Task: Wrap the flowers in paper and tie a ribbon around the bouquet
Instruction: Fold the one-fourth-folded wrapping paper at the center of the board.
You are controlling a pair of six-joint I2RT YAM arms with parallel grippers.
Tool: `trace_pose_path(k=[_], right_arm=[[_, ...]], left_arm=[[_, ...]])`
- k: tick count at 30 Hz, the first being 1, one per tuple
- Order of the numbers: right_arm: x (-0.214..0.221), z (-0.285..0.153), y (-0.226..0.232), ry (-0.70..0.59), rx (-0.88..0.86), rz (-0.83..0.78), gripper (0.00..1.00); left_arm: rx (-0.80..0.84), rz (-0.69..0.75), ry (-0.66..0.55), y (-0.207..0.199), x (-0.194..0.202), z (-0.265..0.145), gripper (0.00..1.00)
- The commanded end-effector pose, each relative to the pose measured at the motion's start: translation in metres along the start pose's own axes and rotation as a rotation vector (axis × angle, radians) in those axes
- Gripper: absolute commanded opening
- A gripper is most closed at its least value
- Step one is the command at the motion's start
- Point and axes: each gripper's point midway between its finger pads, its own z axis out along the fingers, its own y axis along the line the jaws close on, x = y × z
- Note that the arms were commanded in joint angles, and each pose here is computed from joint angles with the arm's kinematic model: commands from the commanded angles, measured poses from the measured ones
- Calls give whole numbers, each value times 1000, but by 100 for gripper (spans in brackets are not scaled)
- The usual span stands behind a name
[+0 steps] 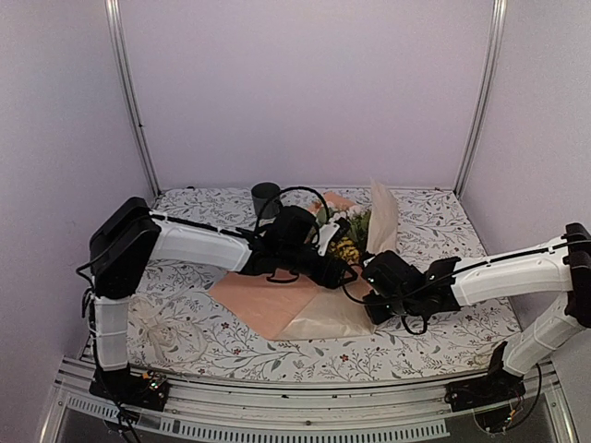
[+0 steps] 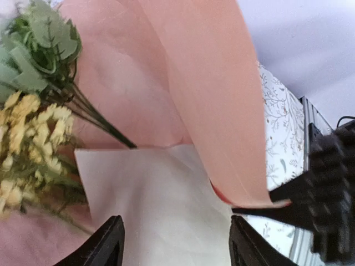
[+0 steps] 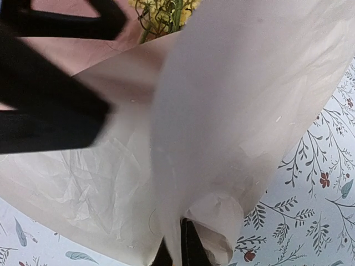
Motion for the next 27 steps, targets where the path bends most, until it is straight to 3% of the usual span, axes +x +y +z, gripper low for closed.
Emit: trace_pose_path(k=[1, 5, 12, 18, 27], right_arm=[[-9, 0, 6, -29, -21, -30, 0], [-13, 1, 13, -36, -47, -72, 0], [-30, -1, 33, -71, -47, -183, 0], [-35, 0, 73, -95, -122, -328, 0], [-23, 25, 117, -71, -293, -359, 0]], left_arm=[[-35, -128, 58, 1, 39, -43, 66], [-67, -187, 119, 5, 85, -49, 64], [-158, -226, 203, 30, 126, -26, 56], [-196, -241, 220, 43, 136, -18, 46], [-170, -257, 149, 45, 131, -26, 44]])
